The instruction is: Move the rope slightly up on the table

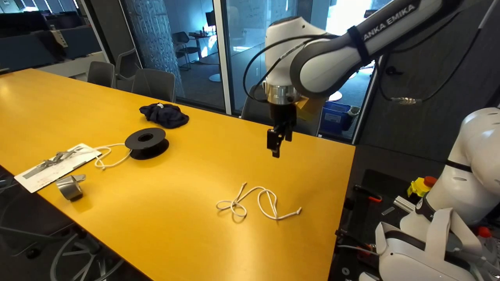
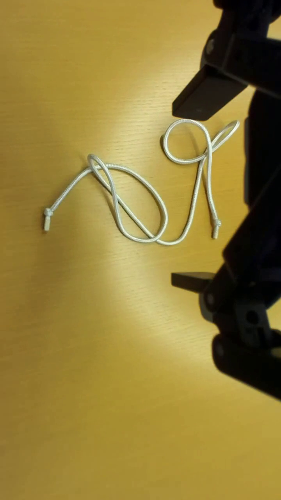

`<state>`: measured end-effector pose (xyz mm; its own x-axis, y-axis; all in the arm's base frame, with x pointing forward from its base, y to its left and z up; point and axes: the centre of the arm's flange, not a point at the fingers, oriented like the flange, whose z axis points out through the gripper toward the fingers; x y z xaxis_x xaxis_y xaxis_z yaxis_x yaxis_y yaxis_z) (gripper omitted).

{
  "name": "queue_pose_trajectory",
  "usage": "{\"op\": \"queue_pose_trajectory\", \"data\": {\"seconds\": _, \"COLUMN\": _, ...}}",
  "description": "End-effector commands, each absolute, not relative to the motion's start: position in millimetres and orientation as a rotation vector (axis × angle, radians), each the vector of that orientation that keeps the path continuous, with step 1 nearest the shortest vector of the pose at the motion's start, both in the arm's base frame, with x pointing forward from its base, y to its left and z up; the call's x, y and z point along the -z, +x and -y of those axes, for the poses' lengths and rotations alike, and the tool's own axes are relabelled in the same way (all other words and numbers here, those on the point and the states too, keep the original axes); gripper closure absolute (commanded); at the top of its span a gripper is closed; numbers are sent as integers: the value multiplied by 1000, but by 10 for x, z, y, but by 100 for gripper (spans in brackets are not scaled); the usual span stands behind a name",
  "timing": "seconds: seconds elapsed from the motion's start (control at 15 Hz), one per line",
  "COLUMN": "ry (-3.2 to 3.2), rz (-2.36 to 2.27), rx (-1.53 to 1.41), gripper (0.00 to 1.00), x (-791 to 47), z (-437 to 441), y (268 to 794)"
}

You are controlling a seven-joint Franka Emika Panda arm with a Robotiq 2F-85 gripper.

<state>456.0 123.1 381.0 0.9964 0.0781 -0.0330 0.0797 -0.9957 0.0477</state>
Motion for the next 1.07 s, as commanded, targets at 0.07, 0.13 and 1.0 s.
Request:
{"op": "queue_pose_trajectory", "data": {"seconds": 0.07, "ry": 3154, "rz": 159, "rx": 122, "gripper": 0, "x": -3097, "z": -1424, "y": 4783}}
{"op": "queue_pose_trajectory", "data": {"seconds": 0.13, "ry": 3175, "rz": 208, "rx": 129, "gripper": 0, "x": -2959, "z": -1454, "y": 4803}}
{"op": "queue_pose_trajectory", "data": {"seconds": 1.0, "ry": 3231, "rz": 547, "rx": 88, "gripper": 0, "x": -1890, "z": -1729, "y": 5053}}
